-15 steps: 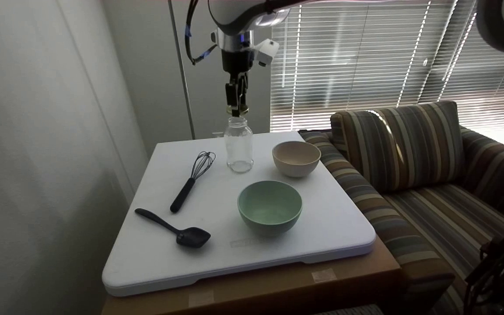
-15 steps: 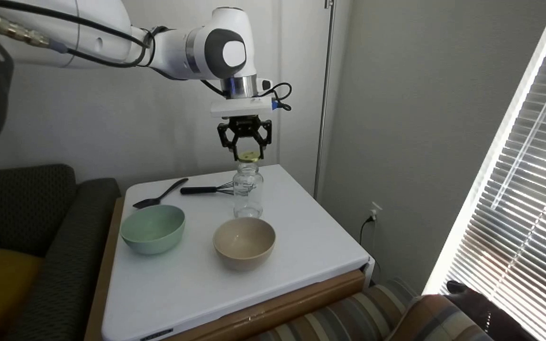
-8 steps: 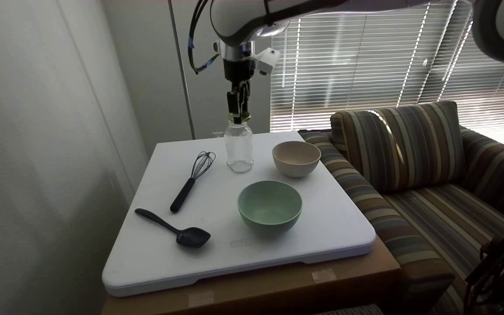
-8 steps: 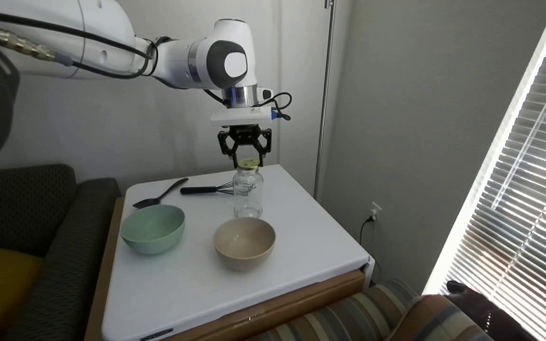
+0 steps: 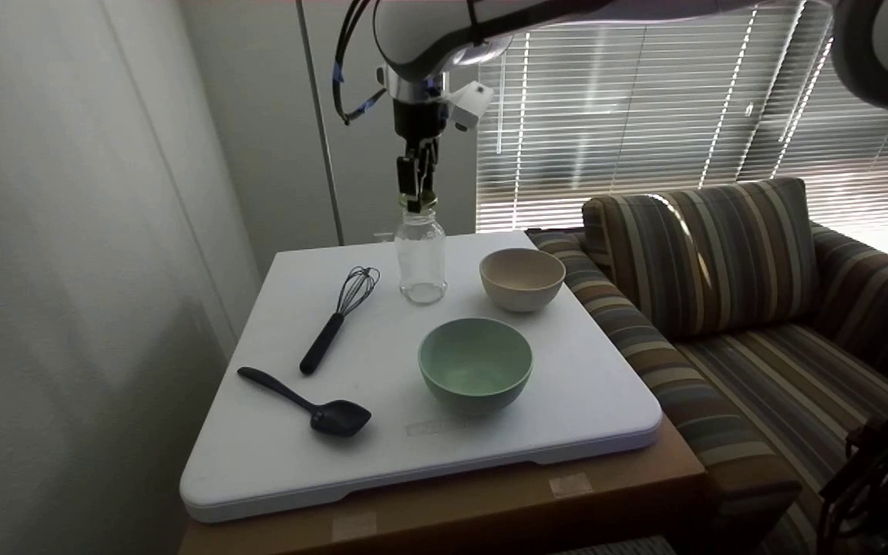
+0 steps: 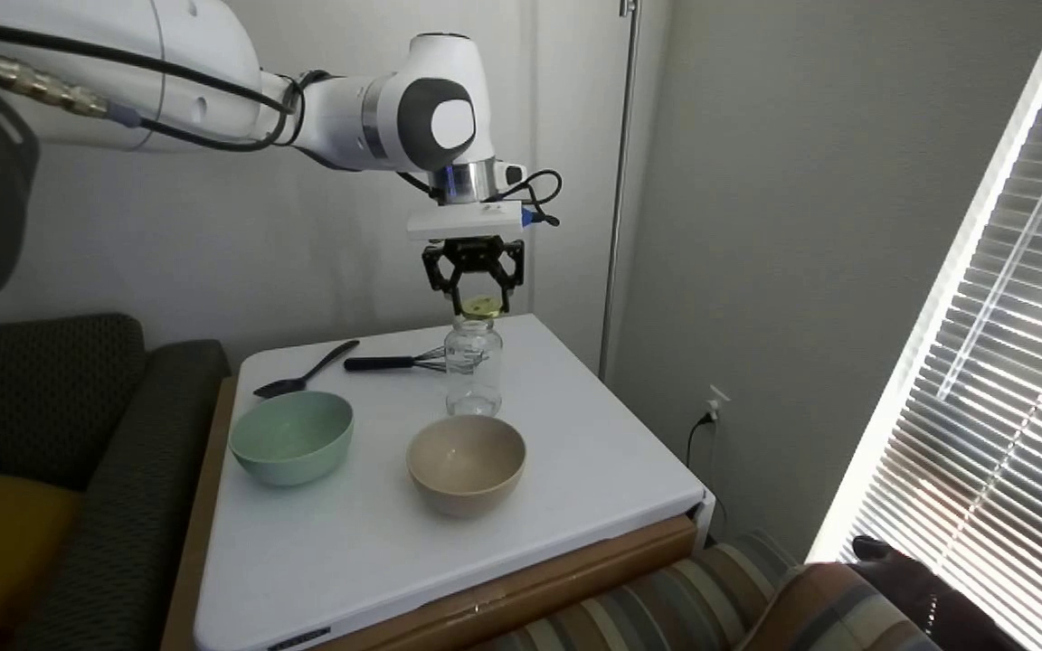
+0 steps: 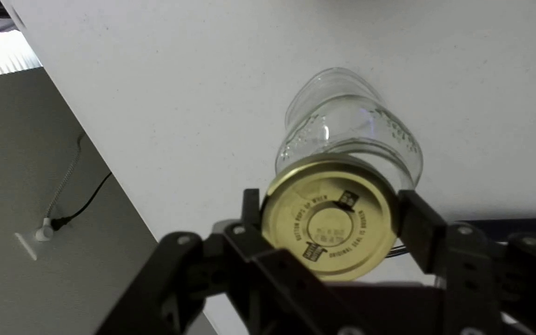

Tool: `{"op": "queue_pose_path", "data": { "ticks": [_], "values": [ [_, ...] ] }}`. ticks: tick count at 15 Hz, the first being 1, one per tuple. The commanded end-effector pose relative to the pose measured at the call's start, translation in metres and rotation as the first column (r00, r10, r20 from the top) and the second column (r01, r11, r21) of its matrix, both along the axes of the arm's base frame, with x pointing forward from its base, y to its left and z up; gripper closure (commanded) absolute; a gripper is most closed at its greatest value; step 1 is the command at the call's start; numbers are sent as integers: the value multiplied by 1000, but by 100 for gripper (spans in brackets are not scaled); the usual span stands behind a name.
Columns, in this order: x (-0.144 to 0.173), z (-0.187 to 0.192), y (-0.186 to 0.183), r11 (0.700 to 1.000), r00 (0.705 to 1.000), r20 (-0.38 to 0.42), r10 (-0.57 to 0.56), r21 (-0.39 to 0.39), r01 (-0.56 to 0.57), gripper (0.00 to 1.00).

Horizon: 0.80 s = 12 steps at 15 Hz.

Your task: Put the lid on top of the glass jar, put the black ladle inside the green bowl, take the ladle out of the bowl

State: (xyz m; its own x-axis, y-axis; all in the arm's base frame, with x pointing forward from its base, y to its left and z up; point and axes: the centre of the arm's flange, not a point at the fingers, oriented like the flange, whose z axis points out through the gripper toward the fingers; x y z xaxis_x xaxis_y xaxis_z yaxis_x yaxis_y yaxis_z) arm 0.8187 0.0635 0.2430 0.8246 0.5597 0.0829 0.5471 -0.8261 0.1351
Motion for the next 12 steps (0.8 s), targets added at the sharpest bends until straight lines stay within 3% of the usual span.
{"op": "queue_pose_path", "data": {
  "ticks": [1, 12],
  "values": [
    [30, -10, -7, 1000, 1000, -3, -24, 19, 24, 53],
    [32, -7, -2, 997, 999, -9, -35, 74, 35, 53]
  ]
}}
